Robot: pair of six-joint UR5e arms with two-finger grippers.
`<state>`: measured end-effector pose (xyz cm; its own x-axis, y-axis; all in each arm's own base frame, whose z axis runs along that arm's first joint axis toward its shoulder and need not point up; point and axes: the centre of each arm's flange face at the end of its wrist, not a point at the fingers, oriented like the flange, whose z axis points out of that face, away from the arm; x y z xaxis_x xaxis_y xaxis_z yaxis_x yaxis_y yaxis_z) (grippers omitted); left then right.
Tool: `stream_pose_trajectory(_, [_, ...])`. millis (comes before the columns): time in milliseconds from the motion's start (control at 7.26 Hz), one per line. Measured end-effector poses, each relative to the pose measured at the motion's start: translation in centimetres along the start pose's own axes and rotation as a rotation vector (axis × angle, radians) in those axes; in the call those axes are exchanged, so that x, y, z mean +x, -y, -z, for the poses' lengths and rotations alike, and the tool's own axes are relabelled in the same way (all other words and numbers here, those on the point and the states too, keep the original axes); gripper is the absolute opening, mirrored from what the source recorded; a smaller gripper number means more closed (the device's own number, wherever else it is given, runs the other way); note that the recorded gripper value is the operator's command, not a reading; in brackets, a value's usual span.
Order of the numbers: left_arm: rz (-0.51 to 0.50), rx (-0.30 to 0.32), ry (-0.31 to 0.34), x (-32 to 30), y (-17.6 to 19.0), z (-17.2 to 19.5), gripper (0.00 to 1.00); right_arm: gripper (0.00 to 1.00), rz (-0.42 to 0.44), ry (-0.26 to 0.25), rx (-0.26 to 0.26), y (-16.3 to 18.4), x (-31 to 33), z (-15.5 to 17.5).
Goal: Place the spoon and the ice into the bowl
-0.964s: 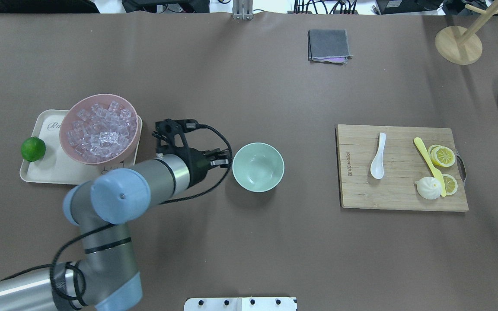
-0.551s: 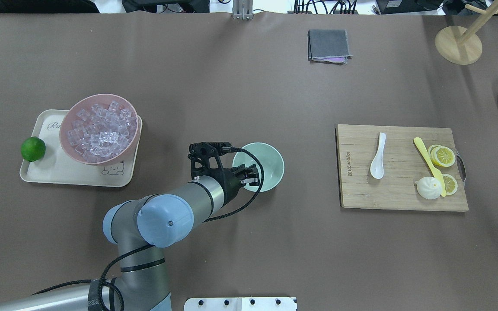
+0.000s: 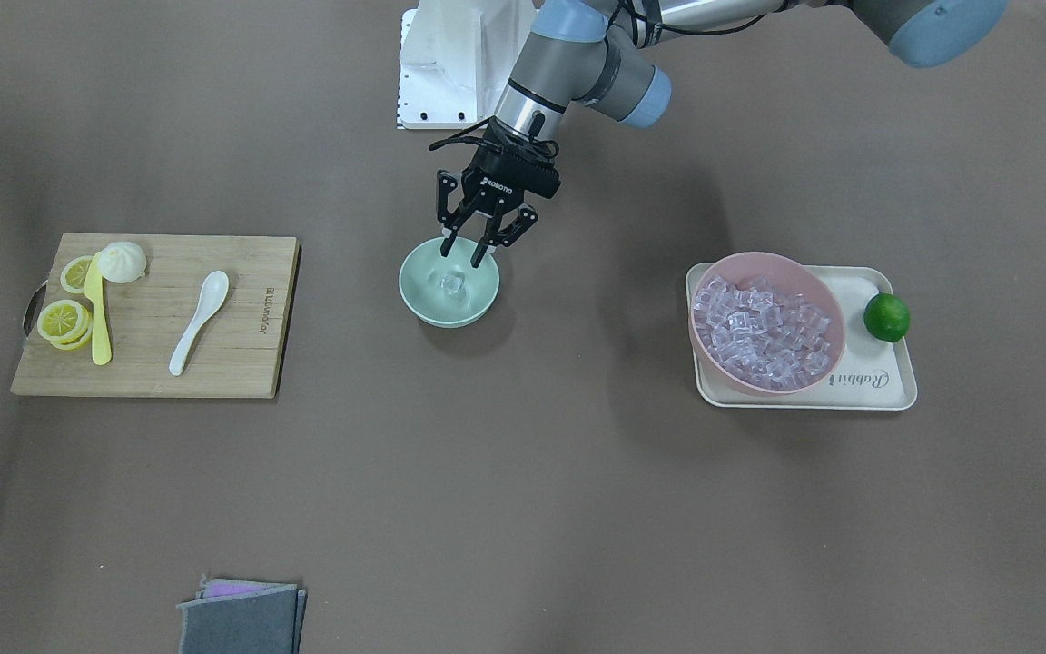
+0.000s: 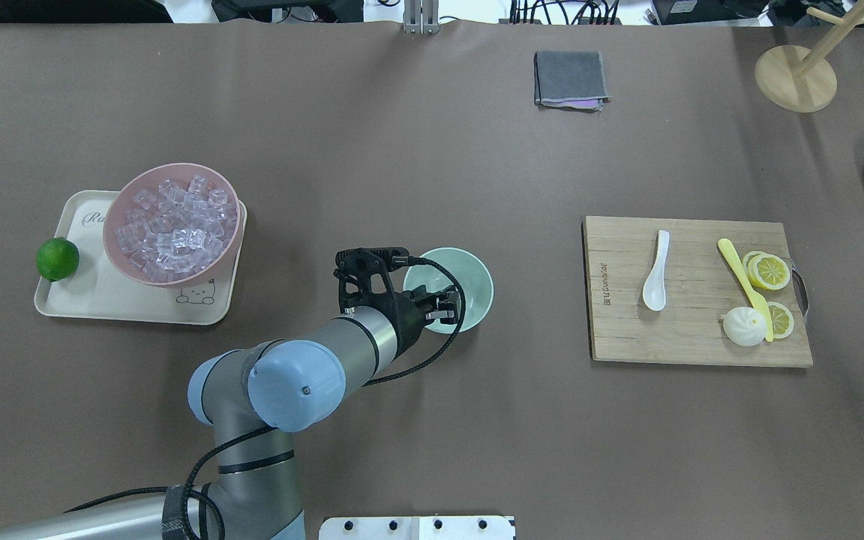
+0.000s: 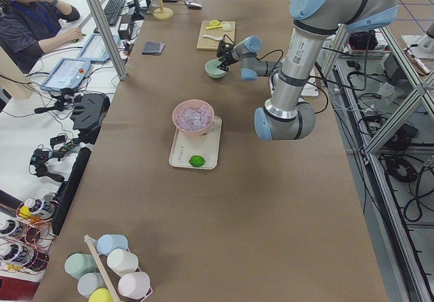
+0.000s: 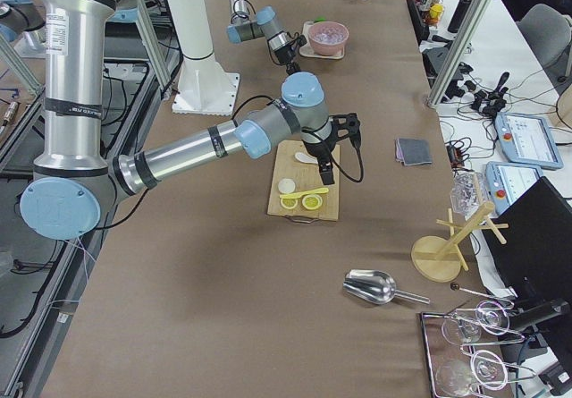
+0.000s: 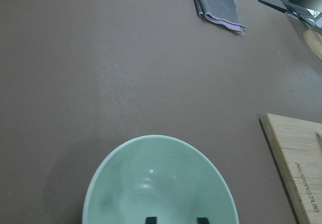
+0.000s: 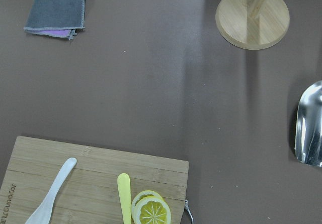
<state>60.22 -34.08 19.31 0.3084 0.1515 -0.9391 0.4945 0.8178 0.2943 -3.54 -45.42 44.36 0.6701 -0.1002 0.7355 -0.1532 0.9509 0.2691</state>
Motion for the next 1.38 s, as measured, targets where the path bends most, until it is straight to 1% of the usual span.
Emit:
stream_pose_trajectory(138, [-0.005, 0.023, -0.006, 0.3, 0.6, 0.6, 0.98, 1.0, -0.006, 0.002, -0.003, 0.0, -0.2, -0.1])
stream_pose_trajectory(275, [-0.023, 0.042, -0.019, 0.9, 1.9, 2.2, 0.98, 1.0, -0.019, 0.007, -0.003, -0.1, -0.5, -0.3])
stream_pose_trajectory(413, [-0.054, 0.047, -0.015, 1.1, 3.8, 4.5, 0.98, 1.0, -0.033, 0.016, -0.003, -0.2, -1.3, -0.8])
stream_pose_trajectory(551, [-0.084, 0.019, 0.026, 0.3, 7.1, 7.1, 0.98, 1.0, -0.054, 0.021, -0.004, -0.4, -2.6, -1.7])
stream_pose_trajectory(688, [-0.105, -0.058, 0.105, -2.2, 11.8, 9.3, 0.98, 1.0, -0.078, 0.011, -0.002, -0.8, -4.7, -3.4])
stream_pose_trajectory(826, [-0.14, -0.155, 0.202, -6.3, 17.6, 11.6, 0.98, 1.0, -0.098, -0.003, 0.006, -1.4, -7.0, -5.4])
stream_pose_trajectory(964, [-0.209, -0.241, 0.295, -11.6, 23.3, 14.6, 0.98, 1.0, -0.116, -0.018, 0.014, -2.2, -9.5, -7.3])
stream_pose_trajectory(1101, [-0.294, -0.318, 0.365, -18.0, 28.1, 17.9, 0.98, 1.0, -0.127, -0.038, 0.026, -3.2, -12.2, -9.4])
stream_pose_trajectory(1239, [-0.381, -0.391, 0.412, -25.9, 32.7, 21.9, 0.98, 1.0, -0.123, -0.064, 0.045, -4.5, -15.1, -11.7])
stream_pose_trajectory(1377, [-0.445, -0.45, 0.445, -34.4, 35.9, 26.1, 0.98, 0.98, -0.113, -0.092, 0.064, -6.0, -17.5, -14.0])
